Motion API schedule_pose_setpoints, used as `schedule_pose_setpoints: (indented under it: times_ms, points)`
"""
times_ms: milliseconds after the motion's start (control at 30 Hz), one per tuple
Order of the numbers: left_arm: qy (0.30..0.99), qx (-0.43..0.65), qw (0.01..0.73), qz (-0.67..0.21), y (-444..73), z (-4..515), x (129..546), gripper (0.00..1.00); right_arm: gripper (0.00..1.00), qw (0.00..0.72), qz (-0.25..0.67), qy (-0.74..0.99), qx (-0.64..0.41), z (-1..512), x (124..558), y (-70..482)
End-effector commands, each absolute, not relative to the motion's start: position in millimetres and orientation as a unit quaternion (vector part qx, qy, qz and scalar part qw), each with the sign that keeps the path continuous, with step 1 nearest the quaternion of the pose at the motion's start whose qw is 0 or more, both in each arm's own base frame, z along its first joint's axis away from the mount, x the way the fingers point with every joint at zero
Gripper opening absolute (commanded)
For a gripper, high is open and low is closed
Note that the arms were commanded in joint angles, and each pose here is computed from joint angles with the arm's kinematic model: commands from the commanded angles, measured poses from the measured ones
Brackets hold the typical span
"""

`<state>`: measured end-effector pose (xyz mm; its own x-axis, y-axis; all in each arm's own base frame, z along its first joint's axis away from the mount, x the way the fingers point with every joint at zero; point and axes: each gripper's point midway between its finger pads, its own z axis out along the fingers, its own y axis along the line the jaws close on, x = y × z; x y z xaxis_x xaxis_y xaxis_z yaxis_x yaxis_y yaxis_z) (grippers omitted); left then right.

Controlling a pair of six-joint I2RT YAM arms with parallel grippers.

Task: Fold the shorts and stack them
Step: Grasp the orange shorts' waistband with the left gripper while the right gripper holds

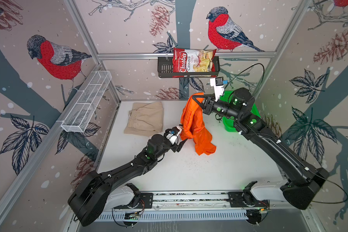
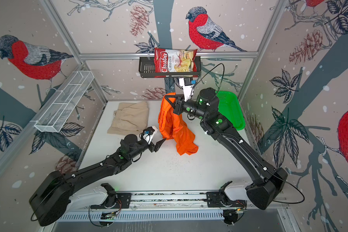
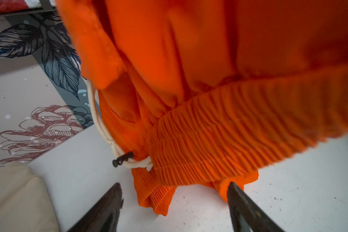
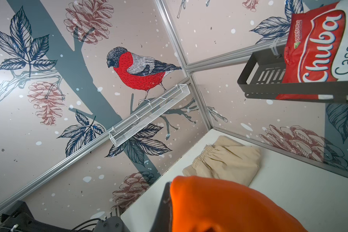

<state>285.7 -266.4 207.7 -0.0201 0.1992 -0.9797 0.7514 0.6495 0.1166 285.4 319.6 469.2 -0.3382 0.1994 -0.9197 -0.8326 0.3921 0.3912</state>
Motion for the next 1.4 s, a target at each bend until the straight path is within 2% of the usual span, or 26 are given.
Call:
schedule_pose_setpoints:
  times_ms: [0, 100, 233, 433, 500, 600, 800, 1000, 1133, 1233, 1300, 1367]
  points:
    - [0.637, 0.334, 0.650, -0.246, -272.9, 235.8, 291.2, 0.79, 0.00, 0.549, 0.505, 0.620, -0.245, 493.8, 279.9, 316.6]
    - [0.623, 0.333, 0.657, -0.264, -280.8, 241.9, 293.6, 0.75, 0.00, 0.548, 0.506, 0.620, -0.245, 495.3, 277.9, 315.9]
    - [0.611, 0.318, 0.671, -0.275, -283.2, 250.2, 297.5, 0.64, 0.00, 0.547, 0.506, 0.621, -0.244, 495.2, 275.4, 314.0]
    - [0.602, 0.312, 0.682, -0.274, -278.9, 264.2, 294.6, 0.33, 0.00, 0.555, 0.481, 0.641, -0.224, 483.5, 281.8, 304.1]
    - [0.606, 0.311, 0.682, -0.266, -274.3, 269.4, 292.8, 0.18, 0.00, 0.555, 0.469, 0.653, -0.211, 475.4, 288.7, 299.1]
    - [0.630, 0.291, 0.680, -0.238, -259.9, 276.0, 296.1, 0.01, 0.00, 0.556, 0.458, 0.667, -0.189, 463.5, 300.1, 287.5]
    - [0.676, 0.265, 0.674, -0.135, -217.6, 300.3, 299.6, 0.00, 0.00, 0.556, 0.461, 0.675, -0.147, 443.4, 326.2, 264.4]
    - [0.695, 0.260, 0.666, -0.070, -169.2, 346.2, 303.1, 0.00, 0.00, 0.569, 0.484, 0.640, -0.178, 453.7, 338.7, 293.1]
    - [0.702, 0.285, 0.651, -0.038, -161.7, 372.6, 303.8, 0.00, 0.01, 0.590, 0.444, 0.652, -0.176, 443.8, 367.9, 292.0]
    - [0.710, 0.318, 0.626, -0.061, -175.7, 370.0, 303.3, 0.00, 0.17, 0.583, 0.409, 0.689, -0.136, 401.3, 399.5, 275.1]
    - [0.717, 0.338, 0.603, -0.096, -190.6, 356.1, 301.8, 0.00, 0.33, 0.558, 0.396, 0.723, -0.100, 361.7, 415.2, 261.3]
    - [0.722, 0.348, 0.583, -0.129, -204.6, 335.5, 300.3, 0.00, 0.45, 0.528, 0.389, 0.752, -0.066, 325.7, 421.8, 248.5]
